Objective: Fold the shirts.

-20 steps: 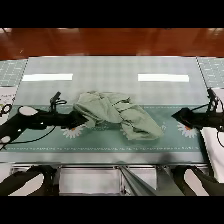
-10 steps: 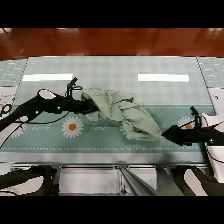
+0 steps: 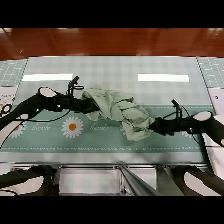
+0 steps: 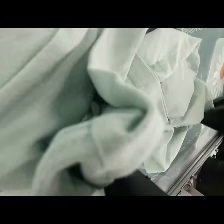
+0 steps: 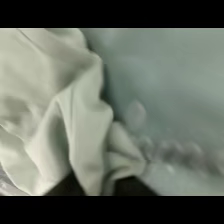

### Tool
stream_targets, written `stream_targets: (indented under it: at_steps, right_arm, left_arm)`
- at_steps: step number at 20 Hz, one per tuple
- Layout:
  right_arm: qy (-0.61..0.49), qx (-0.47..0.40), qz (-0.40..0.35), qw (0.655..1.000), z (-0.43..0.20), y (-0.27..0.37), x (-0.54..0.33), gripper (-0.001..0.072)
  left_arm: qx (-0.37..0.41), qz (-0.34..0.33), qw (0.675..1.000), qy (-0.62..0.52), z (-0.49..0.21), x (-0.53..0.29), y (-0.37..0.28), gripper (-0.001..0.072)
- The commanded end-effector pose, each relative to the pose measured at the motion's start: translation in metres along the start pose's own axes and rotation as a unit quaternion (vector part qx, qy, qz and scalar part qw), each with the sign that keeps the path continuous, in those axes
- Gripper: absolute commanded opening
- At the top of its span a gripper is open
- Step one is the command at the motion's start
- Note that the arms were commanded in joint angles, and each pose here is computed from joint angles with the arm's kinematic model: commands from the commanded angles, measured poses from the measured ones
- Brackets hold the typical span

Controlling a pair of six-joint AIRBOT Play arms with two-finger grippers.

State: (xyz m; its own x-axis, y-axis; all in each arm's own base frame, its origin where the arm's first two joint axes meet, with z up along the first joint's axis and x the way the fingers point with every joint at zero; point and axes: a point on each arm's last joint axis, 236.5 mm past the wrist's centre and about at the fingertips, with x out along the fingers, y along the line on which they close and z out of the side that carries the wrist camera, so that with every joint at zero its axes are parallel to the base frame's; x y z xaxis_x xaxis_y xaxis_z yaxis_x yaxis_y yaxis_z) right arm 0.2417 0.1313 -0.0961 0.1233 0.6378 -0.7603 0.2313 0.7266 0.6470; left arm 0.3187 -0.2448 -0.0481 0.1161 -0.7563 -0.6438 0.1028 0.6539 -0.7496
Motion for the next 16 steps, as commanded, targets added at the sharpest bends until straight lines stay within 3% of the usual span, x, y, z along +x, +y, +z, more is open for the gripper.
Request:
stream_targets:
  at_steps: [1, 6, 9, 13, 16]
  right_arm:
    - [0.001, -0.065, 0.023, 0.998, 0.033, 0.044, 0.025, 0.0024]
    - [-0.108, -0.221, -0.006, 0.969, 0.120, 0.134, -0.081, 0.0022]
    - [-0.270, -0.301, -0.038, 0.914, 0.172, 0.220, -0.224, 0.0021]
    - [-0.431, -0.399, -0.034, 0.808, 0.134, 0.334, -0.386, 0.0022]
    - [-0.495, -0.431, -0.050, 0.753, 0.071, 0.356, -0.449, 0.0022]
  left_arm:
    - [-0.001, -0.003, 1.000, 0.001, 0.001, -0.003, 0.000, 0.0016]
    - [0.049, -0.044, 0.994, -0.086, 0.069, -0.107, -0.039, 0.0016]
    - [0.135, -0.027, 0.959, -0.246, 0.134, -0.232, -0.100, 0.0015]
    - [0.286, -0.007, 0.883, -0.374, 0.133, -0.373, -0.227, 0.0015]
    - [0.375, 0.022, 0.831, -0.410, 0.080, -0.425, -0.295, 0.0015]
